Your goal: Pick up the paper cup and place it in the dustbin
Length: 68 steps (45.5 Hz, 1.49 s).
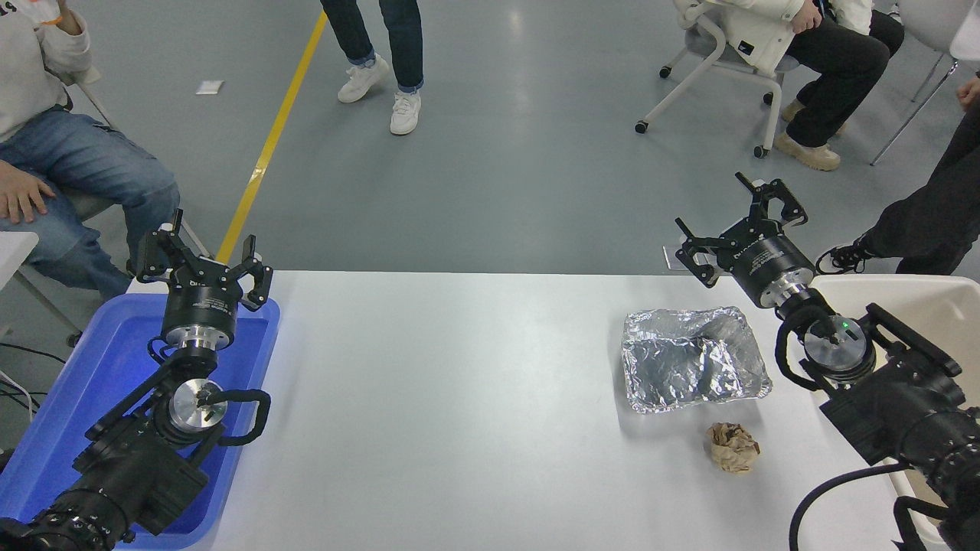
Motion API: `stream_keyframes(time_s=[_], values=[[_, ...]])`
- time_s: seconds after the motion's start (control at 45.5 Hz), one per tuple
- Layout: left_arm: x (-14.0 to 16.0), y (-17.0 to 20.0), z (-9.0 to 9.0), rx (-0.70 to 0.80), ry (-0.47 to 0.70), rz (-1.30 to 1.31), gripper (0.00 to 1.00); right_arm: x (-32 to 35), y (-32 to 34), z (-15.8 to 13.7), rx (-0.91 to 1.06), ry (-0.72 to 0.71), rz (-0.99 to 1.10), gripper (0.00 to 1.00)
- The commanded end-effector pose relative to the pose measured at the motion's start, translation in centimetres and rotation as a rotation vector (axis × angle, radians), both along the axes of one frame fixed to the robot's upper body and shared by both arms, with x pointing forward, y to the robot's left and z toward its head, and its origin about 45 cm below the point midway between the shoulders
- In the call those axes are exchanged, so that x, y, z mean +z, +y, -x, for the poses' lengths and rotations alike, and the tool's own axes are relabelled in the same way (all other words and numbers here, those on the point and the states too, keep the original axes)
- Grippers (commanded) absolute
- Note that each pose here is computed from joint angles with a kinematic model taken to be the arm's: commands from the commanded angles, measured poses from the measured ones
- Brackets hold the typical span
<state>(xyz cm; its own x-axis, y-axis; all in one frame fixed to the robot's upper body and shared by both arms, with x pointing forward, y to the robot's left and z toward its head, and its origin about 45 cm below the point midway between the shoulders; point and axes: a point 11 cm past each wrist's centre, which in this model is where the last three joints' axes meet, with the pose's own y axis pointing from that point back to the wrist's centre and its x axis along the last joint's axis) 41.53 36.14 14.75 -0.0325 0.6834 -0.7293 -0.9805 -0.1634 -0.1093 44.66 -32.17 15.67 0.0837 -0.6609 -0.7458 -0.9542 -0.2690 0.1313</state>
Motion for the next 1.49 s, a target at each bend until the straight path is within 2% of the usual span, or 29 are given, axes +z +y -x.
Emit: stream_keyframes(time_s=[0.0, 0.615, 0.967, 1.209, 1.473], values=[[0.0, 0.0, 0.0, 0.0, -0.001, 0.0, 0.99, -0.1, 0.1, 0.0, 0.0, 0.002, -0.002, 1.0], [0.1, 0.0, 0.0, -0.001, -0.002, 0.001, 0.99, 2.0, 2.5, -1.0, 0.107, -0.05, 0.075, 1.0], [0.1, 0.0, 0.0, -0.001, -0.002, 0.001, 0.99, 8.3, 0.4, -1.3, 0.363, -0.149, 0.55, 1.0], [0.0, 0.0, 0.0, 0.0, 0.001, 0.0, 0.99, 12.8, -2.7, -1.3, 0.545, -0.104, 0.978, 1.0], [0.0, 0.0, 0.0, -0.001, 0.001, -0.001, 0.99, 16.8, -3.6, 0.6, 0.835, -0.026, 1.442, 1.0]])
